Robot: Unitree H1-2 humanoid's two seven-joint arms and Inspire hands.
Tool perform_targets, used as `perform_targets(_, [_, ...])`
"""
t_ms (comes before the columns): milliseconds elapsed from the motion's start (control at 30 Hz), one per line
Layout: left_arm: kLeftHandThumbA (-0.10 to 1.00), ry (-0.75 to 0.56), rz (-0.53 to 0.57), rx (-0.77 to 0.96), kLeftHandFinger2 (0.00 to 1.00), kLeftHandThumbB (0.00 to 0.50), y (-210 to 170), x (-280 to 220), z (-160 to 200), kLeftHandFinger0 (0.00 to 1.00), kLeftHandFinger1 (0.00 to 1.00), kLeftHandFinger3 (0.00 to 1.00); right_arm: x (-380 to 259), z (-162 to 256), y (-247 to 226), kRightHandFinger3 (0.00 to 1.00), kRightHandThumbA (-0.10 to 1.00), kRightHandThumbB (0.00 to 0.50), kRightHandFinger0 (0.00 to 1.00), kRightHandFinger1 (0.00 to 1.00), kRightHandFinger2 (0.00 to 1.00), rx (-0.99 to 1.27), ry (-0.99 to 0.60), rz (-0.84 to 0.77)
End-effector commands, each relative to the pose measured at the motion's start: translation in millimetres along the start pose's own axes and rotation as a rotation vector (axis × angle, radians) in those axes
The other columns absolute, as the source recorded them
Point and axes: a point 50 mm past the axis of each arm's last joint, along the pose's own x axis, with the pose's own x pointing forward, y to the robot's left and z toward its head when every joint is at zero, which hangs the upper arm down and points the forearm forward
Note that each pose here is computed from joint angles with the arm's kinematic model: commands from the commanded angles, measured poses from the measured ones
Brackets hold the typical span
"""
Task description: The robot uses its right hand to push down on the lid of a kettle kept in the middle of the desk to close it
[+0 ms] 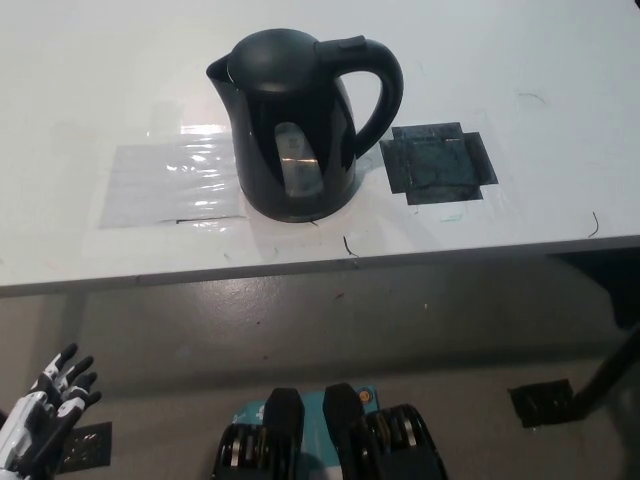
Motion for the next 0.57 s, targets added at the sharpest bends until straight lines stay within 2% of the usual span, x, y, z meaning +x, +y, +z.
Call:
perform_targets(0, [0.44,-0.053,0.000,0.019,1.00,0.006,6.5,2.6,12.4,0.99,1.00,1.00,17.0,19.9,-1.4,1.00,-0.02,0.150,1.00,1.00,1.00,0.018,-0.053,0.022])
perform_targets(533, [0.43,-0.063,0.000,0.021,1.00,0.004,5.1,6.2,17.5,0.98,1.00,1.00,23.0,29.0,-3.1,1.00,0.02,0.168,1.00,0.95,1.00,0.030,-0.061,-0.007])
